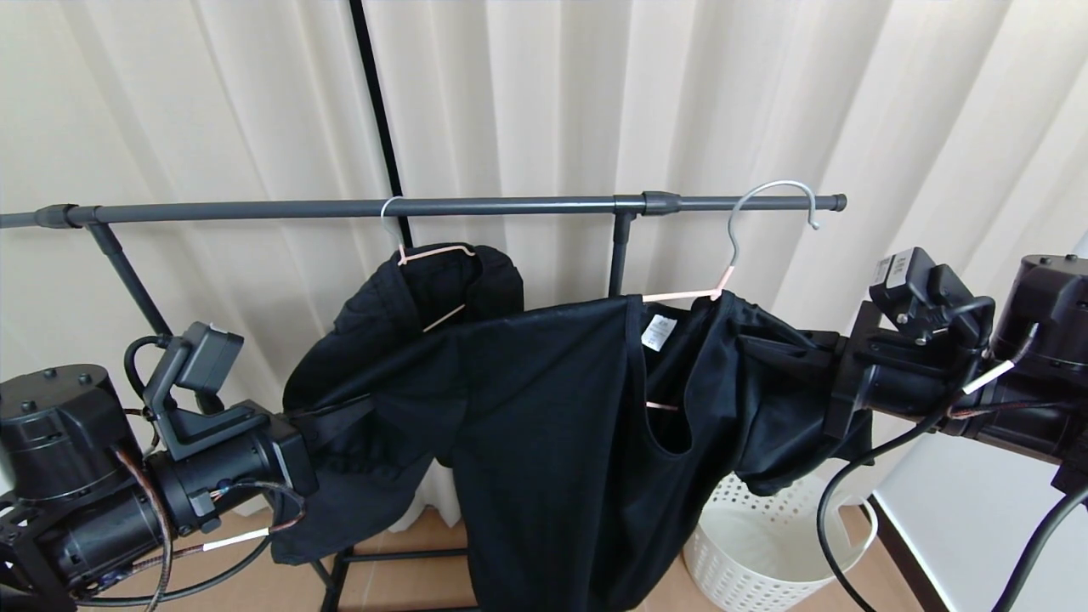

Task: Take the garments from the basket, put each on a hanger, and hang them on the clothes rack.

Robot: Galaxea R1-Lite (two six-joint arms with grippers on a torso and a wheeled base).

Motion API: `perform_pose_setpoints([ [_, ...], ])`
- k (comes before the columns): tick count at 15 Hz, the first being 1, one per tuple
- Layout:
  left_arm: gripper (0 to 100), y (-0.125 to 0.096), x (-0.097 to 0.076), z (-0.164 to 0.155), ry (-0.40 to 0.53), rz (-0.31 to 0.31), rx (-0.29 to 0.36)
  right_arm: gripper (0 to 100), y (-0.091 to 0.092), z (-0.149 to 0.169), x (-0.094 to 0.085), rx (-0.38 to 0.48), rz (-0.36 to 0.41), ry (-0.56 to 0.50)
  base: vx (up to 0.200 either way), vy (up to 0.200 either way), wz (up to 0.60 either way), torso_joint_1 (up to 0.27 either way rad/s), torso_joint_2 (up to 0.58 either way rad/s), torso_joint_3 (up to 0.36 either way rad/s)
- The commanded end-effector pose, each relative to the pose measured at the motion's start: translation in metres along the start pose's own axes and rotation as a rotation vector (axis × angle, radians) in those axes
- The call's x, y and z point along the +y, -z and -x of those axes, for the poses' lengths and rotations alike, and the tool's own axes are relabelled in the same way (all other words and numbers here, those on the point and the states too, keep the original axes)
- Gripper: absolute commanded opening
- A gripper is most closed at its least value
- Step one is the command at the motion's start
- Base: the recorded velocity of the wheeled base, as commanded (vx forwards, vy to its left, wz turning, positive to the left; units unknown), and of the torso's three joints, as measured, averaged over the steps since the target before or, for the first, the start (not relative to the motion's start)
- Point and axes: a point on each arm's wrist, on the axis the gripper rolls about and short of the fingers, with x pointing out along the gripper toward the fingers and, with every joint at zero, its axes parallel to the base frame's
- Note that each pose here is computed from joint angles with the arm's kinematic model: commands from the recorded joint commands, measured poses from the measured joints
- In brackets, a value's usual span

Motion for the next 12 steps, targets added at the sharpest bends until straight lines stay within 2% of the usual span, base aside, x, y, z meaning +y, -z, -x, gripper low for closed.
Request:
perform_pose_setpoints([
  [1, 0, 0.002, 0.002, -0.001, -0.006, 0.005, 0.007, 0, 0.0, 0.0, -0.003, 0.0, 0.0, 0.006, 0.0, 0.0, 0.0, 0.0, 0.0, 0.0],
  [12, 0, 0.002, 0.004, 0.0, -0.013, -0.001, -0.005, 0, -0.006, 0.012, -0.012, -0.029, 0.014, 0.027, 0.0, 0.0, 0.0, 0.0, 0.0, 0.0],
])
